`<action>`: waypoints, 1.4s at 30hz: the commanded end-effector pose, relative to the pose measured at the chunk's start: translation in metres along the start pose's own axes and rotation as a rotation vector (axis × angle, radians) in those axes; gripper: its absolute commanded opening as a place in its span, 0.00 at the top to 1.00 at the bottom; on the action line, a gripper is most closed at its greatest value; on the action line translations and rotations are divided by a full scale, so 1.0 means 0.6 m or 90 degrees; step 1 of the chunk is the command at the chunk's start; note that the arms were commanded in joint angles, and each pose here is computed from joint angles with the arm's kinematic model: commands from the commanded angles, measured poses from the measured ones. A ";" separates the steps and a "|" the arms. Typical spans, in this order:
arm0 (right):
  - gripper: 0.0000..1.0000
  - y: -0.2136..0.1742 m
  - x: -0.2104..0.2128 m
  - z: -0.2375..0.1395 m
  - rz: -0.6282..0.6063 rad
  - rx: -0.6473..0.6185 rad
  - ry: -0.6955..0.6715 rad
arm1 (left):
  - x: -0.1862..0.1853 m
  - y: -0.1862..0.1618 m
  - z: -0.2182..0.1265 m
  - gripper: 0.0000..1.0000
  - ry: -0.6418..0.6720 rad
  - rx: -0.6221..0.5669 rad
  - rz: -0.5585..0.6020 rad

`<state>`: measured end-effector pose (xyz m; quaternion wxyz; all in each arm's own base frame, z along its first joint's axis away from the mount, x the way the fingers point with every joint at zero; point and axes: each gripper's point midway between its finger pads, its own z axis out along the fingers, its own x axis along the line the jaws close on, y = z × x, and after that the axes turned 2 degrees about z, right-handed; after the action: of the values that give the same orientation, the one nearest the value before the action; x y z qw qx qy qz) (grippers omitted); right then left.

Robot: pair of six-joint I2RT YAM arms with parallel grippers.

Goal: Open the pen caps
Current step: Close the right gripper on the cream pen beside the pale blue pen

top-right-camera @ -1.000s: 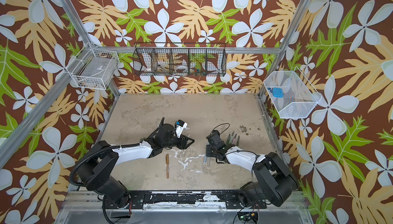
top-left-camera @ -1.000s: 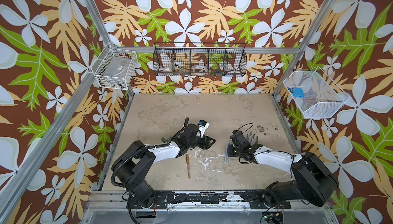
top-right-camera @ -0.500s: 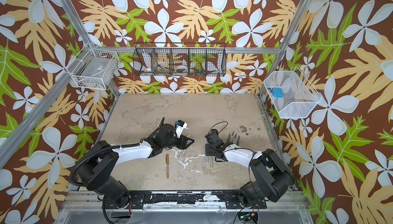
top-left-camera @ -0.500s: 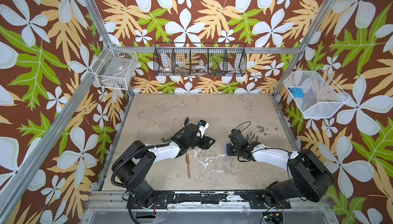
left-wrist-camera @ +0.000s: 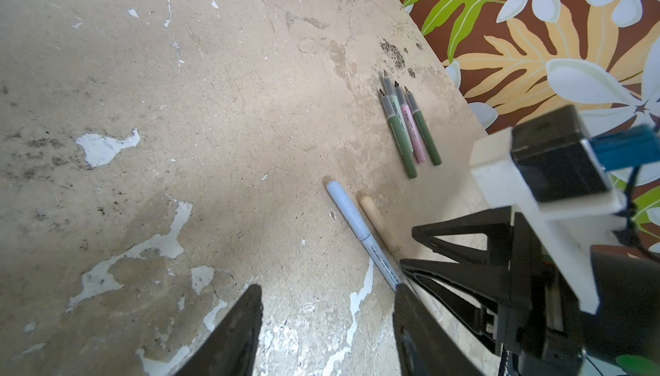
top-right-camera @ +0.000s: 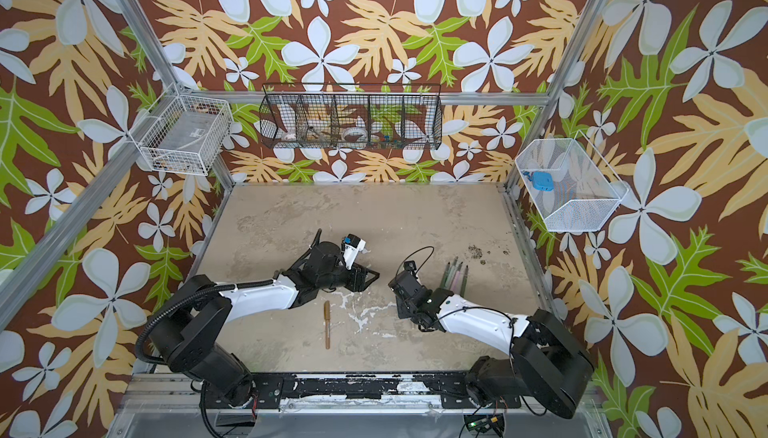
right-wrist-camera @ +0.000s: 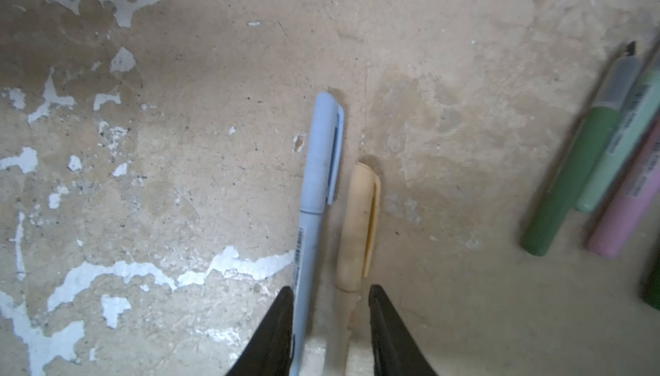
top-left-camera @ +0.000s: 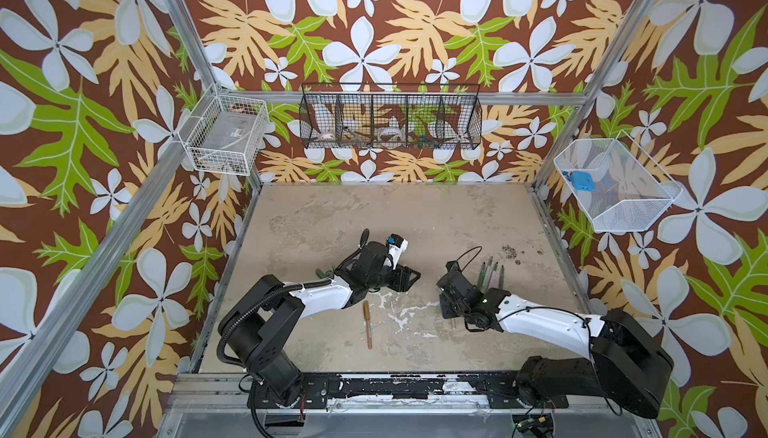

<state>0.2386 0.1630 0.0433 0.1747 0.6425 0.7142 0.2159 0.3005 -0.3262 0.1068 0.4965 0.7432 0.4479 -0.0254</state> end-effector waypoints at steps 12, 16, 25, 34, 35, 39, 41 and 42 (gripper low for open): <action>0.68 -0.041 -0.005 0.005 0.016 0.023 0.014 | -0.003 0.008 -0.004 0.40 0.002 -0.011 0.007; 0.71 -0.045 -0.009 0.008 0.014 0.027 0.007 | -0.002 0.009 -0.004 0.40 0.003 -0.011 0.007; 0.79 -0.056 -0.009 0.016 0.010 0.037 0.008 | 0.001 0.009 -0.004 0.40 0.009 -0.012 0.006; 0.91 -0.028 -0.007 0.007 0.001 0.014 -0.005 | 0.004 0.010 -0.006 0.40 0.018 -0.016 0.004; 0.92 -0.011 -0.004 -0.002 0.000 -0.002 -0.007 | 0.004 0.012 -0.008 0.40 0.018 -0.021 0.003; 0.93 0.074 0.020 -0.043 0.000 -0.080 0.008 | 0.005 0.020 -0.021 0.40 0.025 -0.054 -0.011; 0.93 0.115 0.034 -0.060 -0.008 -0.118 0.018 | 0.010 0.028 -0.032 0.39 0.039 -0.077 -0.018; 0.93 0.139 0.044 -0.067 -0.014 -0.139 0.033 | 0.013 0.033 -0.040 0.39 0.046 -0.094 -0.023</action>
<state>0.2673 0.1887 0.1000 0.1955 0.6299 0.6940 0.2888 0.2999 -0.3110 0.1148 0.5079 0.7231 0.4682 0.0005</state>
